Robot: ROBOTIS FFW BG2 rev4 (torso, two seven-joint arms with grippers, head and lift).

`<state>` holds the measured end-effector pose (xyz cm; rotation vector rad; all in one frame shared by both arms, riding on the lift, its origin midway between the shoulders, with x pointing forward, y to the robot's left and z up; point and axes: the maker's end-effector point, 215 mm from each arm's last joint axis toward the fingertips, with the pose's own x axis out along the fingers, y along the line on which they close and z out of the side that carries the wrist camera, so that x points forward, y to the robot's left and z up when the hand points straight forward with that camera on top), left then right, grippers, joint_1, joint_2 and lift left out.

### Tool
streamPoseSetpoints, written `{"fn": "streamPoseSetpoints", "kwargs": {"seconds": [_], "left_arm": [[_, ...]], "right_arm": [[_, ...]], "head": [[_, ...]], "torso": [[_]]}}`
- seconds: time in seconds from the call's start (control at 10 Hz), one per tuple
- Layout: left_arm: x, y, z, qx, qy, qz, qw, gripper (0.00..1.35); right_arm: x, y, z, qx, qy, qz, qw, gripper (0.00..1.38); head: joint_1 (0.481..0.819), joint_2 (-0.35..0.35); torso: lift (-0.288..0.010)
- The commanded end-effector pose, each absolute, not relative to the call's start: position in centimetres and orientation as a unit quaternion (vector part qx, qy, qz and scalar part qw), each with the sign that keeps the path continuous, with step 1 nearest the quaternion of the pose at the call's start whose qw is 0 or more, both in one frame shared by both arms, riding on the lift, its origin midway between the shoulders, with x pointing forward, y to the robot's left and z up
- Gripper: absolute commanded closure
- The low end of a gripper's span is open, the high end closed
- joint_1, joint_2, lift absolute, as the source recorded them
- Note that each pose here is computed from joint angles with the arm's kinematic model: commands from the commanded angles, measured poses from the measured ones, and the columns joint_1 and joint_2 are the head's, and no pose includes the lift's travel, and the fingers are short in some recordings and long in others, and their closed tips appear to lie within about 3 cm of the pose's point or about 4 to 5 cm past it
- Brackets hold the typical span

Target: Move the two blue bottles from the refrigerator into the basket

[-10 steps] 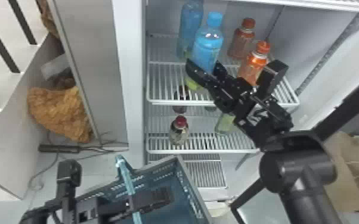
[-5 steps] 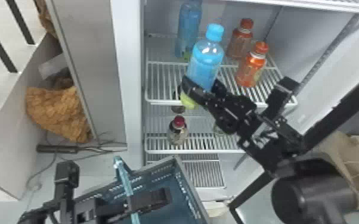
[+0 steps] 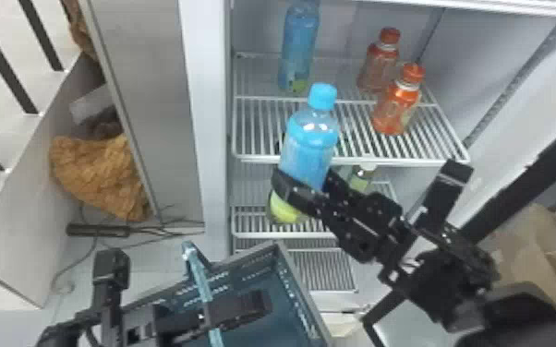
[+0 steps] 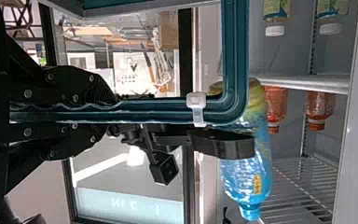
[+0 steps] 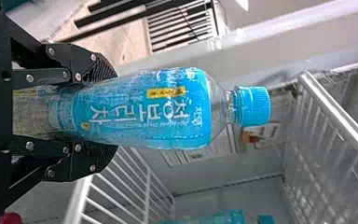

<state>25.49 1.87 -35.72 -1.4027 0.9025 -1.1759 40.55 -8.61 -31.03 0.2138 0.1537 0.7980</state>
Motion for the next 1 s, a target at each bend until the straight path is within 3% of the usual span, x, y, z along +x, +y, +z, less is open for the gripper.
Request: {"fn": "streamPoseSetpoints", "kwargs": {"seconds": [0.0,0.9], "left_arm": [[25.6,2.0,-35.8,-0.586,0.375,-0.489,0.526,1.20],[26.8,2.4,-35.1,-0.590,0.357,-0.490,0.534,1.20]], "right_arm": [[38.9,-8.9,-31.8,0.108,0.094,0.389,0.910,1.28],[31.9,-7.6,-40.1,0.184,0.230,0.426,0.855,1.28]], "head": [[0.695,-0.120],[0.695,-0.113]], "torso": [[-0.010],[-0.010]]}}
